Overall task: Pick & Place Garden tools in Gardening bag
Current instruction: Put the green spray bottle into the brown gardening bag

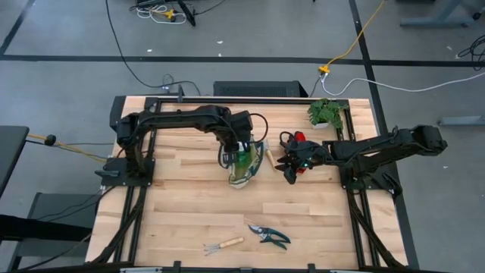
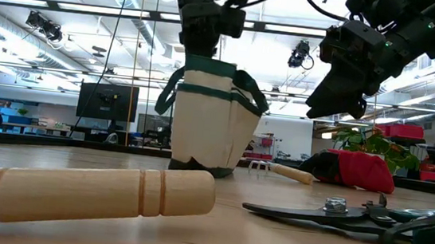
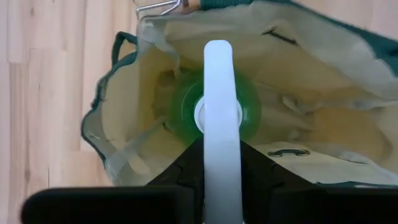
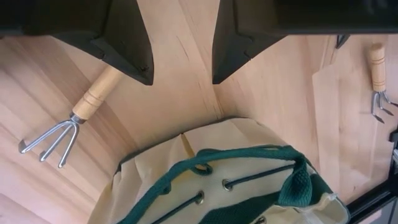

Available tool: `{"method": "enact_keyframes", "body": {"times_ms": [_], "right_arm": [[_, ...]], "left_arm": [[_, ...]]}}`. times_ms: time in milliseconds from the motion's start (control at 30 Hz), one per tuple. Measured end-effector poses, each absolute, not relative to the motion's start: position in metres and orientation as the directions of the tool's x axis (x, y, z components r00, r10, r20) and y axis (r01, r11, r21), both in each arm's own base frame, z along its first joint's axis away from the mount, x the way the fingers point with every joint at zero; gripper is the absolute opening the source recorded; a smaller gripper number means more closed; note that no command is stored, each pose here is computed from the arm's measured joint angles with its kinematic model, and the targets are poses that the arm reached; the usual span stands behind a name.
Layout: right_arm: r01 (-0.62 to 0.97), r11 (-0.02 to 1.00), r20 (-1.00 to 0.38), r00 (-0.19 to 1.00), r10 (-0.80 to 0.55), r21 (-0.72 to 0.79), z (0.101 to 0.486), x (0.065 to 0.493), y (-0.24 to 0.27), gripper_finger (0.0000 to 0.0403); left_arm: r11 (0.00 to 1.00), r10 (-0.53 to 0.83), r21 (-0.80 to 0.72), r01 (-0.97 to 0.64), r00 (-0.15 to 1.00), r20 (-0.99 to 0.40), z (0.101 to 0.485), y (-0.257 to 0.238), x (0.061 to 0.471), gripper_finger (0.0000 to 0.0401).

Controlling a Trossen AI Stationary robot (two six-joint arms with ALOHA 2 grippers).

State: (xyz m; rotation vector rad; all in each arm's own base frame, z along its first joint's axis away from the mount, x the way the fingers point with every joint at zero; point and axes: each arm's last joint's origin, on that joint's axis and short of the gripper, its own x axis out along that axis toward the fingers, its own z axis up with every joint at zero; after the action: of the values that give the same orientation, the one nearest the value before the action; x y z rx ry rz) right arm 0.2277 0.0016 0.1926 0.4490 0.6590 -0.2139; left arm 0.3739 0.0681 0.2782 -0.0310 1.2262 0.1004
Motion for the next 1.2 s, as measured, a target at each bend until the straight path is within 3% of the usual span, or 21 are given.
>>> {"method": "enact_keyframes", "body": {"times_ms": [167,367,767,1200], "right_arm": [[0.329,0.885,-0.633,0.773,-0.051,0.330,0.192,0.228,0.002,0.0165],[0.327,0.886,-0.633,0.773,-0.051,0.328,0.192,0.228,0.002,0.0165],[0.344,0.873,-0.633,0.772,-0.054,0.345,0.192,0.228,0.002,0.0165],[0.489,0.810,-0.663,0.728,-0.174,0.324,0.182,0.231,-0.002,0.0165]], "left_arm": [[0.995,0.066,0.036,-0.095,0.330,-0.942,0.278,0.068,0.374,0.0128],[0.995,0.070,0.039,-0.097,0.342,-0.937,0.281,0.068,0.373,0.0153],[0.990,0.115,0.081,-0.112,0.342,-0.933,0.290,0.068,0.366,0.0162],[0.986,0.153,0.115,-0.119,0.392,-0.907,0.313,0.066,0.352,0.0163]]}}
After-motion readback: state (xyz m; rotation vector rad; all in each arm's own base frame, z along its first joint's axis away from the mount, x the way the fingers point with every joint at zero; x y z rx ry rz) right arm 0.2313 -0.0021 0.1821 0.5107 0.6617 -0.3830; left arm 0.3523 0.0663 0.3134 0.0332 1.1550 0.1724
